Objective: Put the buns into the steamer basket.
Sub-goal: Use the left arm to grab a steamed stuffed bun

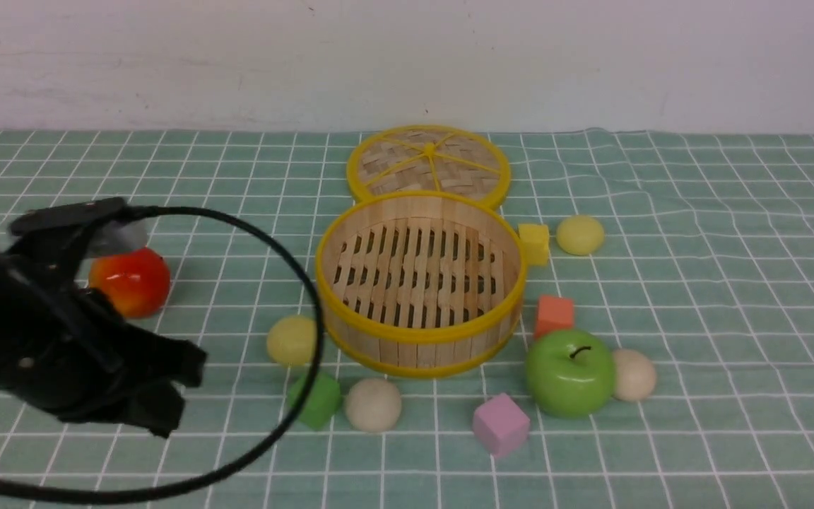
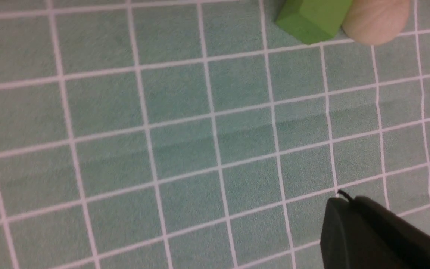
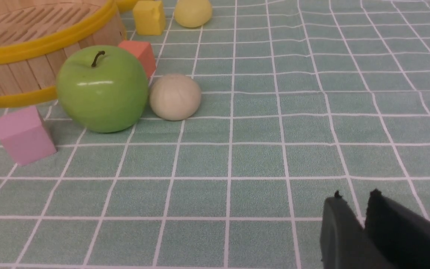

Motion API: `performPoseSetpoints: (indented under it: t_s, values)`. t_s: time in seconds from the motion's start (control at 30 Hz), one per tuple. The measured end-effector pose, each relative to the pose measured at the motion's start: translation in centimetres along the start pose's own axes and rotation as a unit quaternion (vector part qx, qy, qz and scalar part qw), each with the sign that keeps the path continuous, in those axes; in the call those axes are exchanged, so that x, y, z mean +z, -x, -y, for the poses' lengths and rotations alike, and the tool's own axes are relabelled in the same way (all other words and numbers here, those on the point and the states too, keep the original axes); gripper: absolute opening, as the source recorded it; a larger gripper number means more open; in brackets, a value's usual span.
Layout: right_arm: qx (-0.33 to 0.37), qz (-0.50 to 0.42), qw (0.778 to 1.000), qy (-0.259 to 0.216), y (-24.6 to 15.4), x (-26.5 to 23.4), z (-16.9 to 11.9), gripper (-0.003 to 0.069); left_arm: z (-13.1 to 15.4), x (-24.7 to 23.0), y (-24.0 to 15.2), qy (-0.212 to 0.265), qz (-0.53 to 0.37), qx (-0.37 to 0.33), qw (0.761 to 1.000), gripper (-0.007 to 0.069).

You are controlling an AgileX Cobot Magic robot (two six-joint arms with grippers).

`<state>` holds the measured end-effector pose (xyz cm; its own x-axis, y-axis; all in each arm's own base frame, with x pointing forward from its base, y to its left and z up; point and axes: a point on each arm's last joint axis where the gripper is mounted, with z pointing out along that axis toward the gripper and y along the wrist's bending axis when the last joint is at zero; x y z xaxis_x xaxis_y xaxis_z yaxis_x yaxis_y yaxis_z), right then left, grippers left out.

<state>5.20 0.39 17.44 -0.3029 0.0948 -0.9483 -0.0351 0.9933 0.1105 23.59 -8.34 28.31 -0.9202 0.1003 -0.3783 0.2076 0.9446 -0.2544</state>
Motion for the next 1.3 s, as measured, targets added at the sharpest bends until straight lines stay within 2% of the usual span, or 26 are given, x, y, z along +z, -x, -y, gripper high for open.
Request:
performPoseSetpoints:
  t_s: [0.07, 0.13, 0.23, 0.4, 0.57, 0.63, 0.8, 0.93, 1.13, 1.2, 1.3]
  values:
    - [0.000, 0.000, 1.000, 0.000, 0.0, 0.0, 0.0, 0.0113, 0.8, 0.9, 0.6, 0.001, -0.010, 0.022, 1.000, -0.0014]
    - [0.000, 0.000, 1.000, 0.000, 0.0, 0.0, 0.0, 0.0113, 2.9, 2.8, 2.1, 0.007, -0.025, 0.076, 0.997, -0.0014]
    - [0.000, 0.000, 1.000, 0.000, 0.0, 0.0, 0.0, 0.0113, 3.4, 4.7, 4.2, 0.017, -0.035, 0.089, 0.995, -0.0014]
    - [0.000, 0.000, 1.000, 0.000, 0.0, 0.0, 0.0, 0.0113, 1.1, 8.1, 8.9, 0.039, -0.035, 0.053, 0.997, -0.0014]
    - [0.000, 0.000, 1.000, 0.000, 0.0, 0.0, 0.0, 0.0113, -0.1, 10.0, 11.8, 0.046, -0.026, 0.061, 0.997, 0.0008]
    - [0.000, 0.000, 1.000, 0.000, 0.0, 0.0, 0.0, 0.0113, -0.1, 10.9, 12.7, 0.045, -0.024, 0.071, 0.996, 0.0055]
    - [0.000, 0.000, 1.000, 0.000, 0.0, 0.0, 0.0, 0.0113, -0.6, 13.5, 13.6, 0.049, -0.027, 0.078, 0.995, 0.0228]
    - [0.000, 0.000, 1.000, 0.000, 0.0, 0.0, 0.0, 0.0113, -1.1, 14.9, 13.5, 0.058, -0.037, 0.083, 0.994, 0.0281]
    - [0.000, 0.000, 1.000, 0.000, 0.0, 0.0, 0.0, 0.0113, -1.5, 15.9, 13.5, 0.069, -0.038, 0.092, 0.993, 0.0277]
    - [0.000, 0.000, 1.000, 0.000, 0.0, 0.0, 0.0, 0.0113, -1.5, 16.1, 13.5, 0.069, -0.038, 0.092, 0.993, 0.0240]
    - [0.000, 0.000, 1.000, 0.000, 0.0, 0.0, 0.0, 0.0113, -1.5, 16.1, 13.4, 0.069, -0.044, 0.091, 0.992, 0.0124]
